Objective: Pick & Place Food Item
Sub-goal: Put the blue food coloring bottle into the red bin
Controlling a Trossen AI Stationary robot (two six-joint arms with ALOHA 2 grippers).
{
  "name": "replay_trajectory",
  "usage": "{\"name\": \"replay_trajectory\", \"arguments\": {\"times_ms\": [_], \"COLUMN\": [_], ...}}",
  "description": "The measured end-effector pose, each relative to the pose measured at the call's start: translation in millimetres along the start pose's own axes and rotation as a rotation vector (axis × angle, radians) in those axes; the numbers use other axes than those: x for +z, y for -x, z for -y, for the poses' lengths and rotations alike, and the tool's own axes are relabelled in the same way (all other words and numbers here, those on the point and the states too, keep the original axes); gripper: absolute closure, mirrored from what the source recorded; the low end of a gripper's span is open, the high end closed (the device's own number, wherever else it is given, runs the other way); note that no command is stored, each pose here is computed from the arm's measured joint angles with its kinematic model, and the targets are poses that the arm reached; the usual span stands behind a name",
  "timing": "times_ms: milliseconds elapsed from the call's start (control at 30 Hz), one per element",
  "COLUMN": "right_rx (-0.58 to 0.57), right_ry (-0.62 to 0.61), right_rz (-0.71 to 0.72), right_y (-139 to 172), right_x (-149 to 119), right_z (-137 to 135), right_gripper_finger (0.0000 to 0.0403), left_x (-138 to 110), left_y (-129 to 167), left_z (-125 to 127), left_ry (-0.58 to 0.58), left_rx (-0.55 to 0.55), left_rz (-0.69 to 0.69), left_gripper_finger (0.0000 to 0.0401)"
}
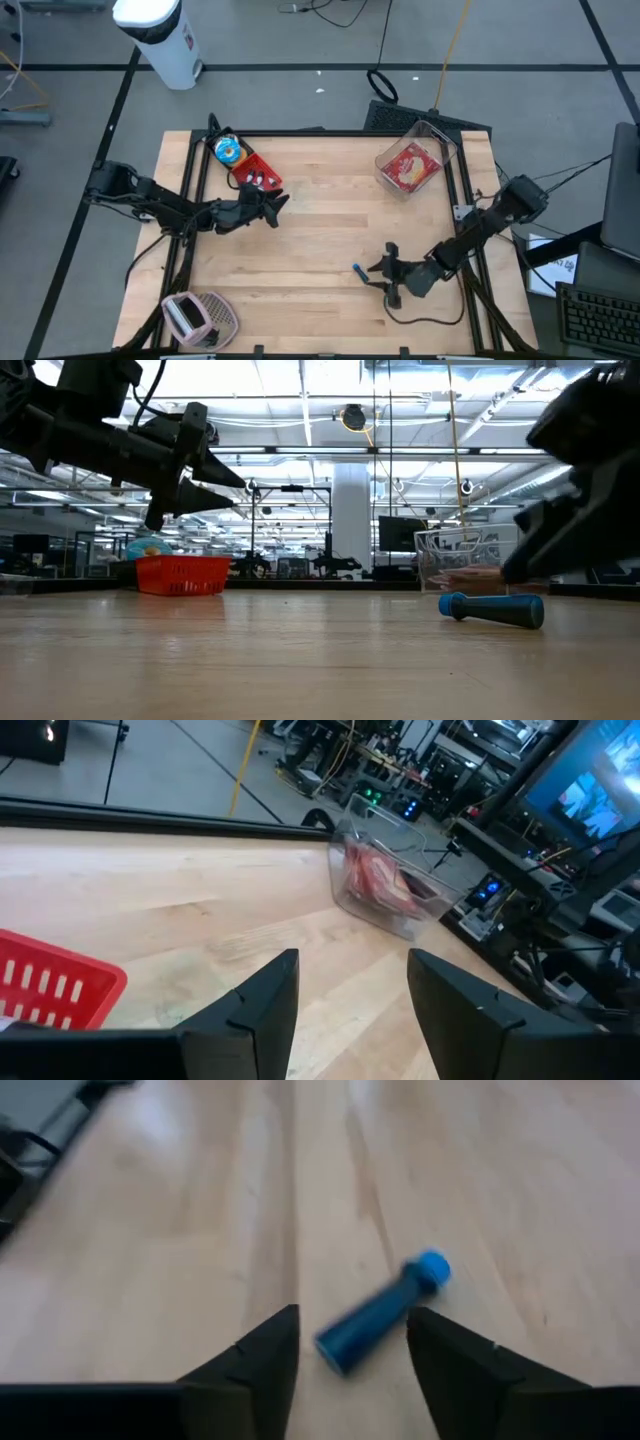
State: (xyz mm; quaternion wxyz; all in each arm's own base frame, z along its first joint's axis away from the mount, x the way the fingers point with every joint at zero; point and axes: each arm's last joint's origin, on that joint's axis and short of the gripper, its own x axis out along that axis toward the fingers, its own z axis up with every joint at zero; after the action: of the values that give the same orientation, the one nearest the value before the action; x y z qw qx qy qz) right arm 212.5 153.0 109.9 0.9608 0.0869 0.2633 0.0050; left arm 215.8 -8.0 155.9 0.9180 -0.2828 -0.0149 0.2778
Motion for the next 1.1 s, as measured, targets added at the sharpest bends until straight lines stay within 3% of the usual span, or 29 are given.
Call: {"name": "replay_trajectory", "arguments": {"times_ms": [200, 333, 533, 867, 967, 1100], "right_rx": [0.015, -0.026, -0.064, -0.055, -0.030, -0.010], "right_ry": [-0.047, -0.058, -0.096, -0.059, -0.005, 0.099], "right_rz": [-0.057, -0.050, -0.069, -0.077, -0.071, -0.047], "right_y": [-19, -27, -31, -31, -29, -23], "right_x": [-17, -21, -20, -21, -17, -4], "right_z": [6, 11, 20, 20, 19, 21], "right_gripper_finger": [0.0175, 0.0169, 0.0210, 0.0321, 0.0345, 0.0346], "left_x": [0, 0, -1, -1, -1, -1], "left_y": [0, 0, 0, 0, 0, 0], "left_z": [0, 0, -1, -1, 0, 3], "left_ry": [0.010, 0.011, 0.007, 0.017, 0.036, 0.083], "left_rx": [0.001, 0.002, 0.000, -0.002, -0.004, -0.082], "left_rz": [-0.001, -0.001, -0.011, -0.012, -0.014, -0.061], "left_gripper_finger": [0.0215, 0.0215, 0.0215, 0.0215, 0.0215, 0.0215]}}
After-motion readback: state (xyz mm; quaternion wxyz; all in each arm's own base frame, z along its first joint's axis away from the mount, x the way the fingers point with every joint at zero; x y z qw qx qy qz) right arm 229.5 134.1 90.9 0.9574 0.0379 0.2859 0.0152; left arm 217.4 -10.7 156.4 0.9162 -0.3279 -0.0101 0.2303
